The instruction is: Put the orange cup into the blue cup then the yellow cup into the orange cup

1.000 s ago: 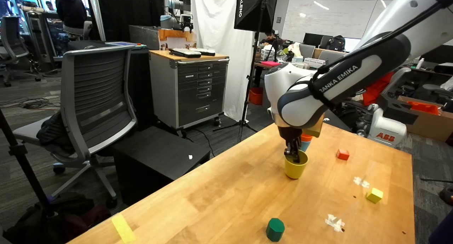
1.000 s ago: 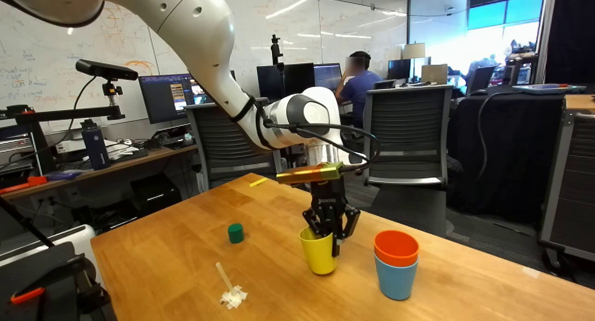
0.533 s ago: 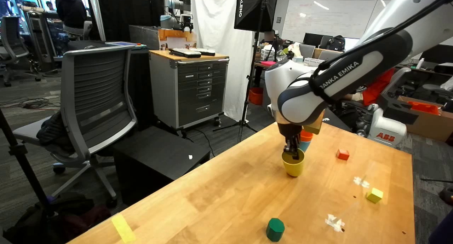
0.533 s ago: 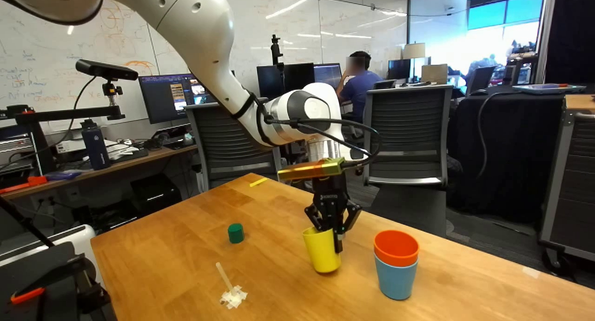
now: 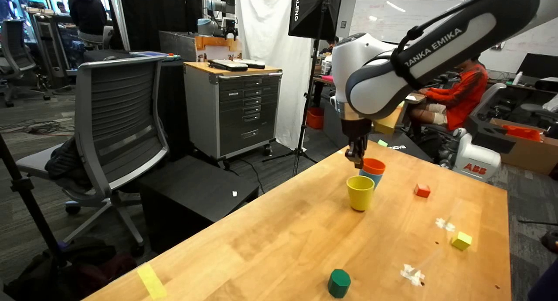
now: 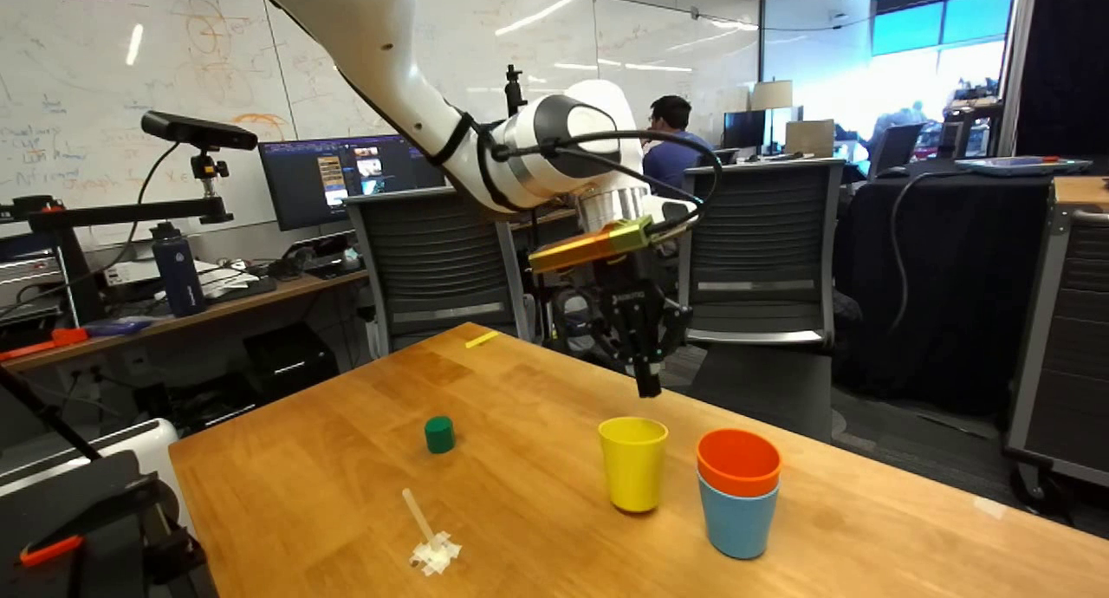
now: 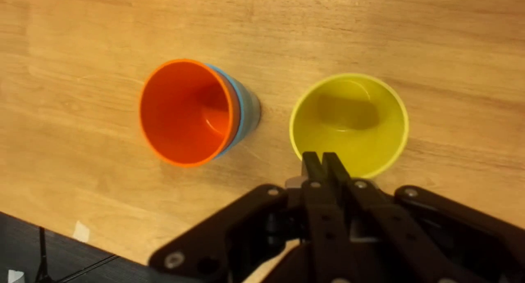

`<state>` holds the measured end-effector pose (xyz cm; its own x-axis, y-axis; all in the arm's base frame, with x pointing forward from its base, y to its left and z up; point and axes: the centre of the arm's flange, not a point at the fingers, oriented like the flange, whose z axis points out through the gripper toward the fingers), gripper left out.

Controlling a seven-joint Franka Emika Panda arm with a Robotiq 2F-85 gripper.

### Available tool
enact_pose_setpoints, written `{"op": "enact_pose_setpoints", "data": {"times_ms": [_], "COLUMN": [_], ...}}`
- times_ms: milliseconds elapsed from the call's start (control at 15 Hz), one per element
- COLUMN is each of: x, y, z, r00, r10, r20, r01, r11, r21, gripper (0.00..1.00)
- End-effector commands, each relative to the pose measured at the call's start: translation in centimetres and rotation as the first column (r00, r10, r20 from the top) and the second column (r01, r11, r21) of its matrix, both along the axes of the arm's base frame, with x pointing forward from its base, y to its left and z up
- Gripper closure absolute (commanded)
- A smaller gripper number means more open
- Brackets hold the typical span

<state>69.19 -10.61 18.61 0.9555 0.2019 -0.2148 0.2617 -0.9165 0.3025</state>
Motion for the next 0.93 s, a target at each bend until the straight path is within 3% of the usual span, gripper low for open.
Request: {"op": "enact_pose_setpoints", "data": {"times_ms": [0,467,533,667,867], "x": [-0.4,-1.0,-1.0,-1.0,-1.1], "y": [-1.5,-3.0,-3.0,-3.1,-3.1], "z": [2.1,2.0,2.1,2.1,2.2], "r00": [0.999,0.998,0.998,0.998,0.997], "r10": [-0.04,-0.057,-0.061,-0.065,-0.067], "r20": [0.036,0.023,0.022,0.022,0.023], "r01": [0.04,0.057,0.061,0.065,0.067], "r11": [0.999,0.998,0.998,0.998,0.998], "r21": [0.01,0.004,0.004,0.001,0.0], "gripper": [0.98,0.97,0.68,0.69,0.47]}}
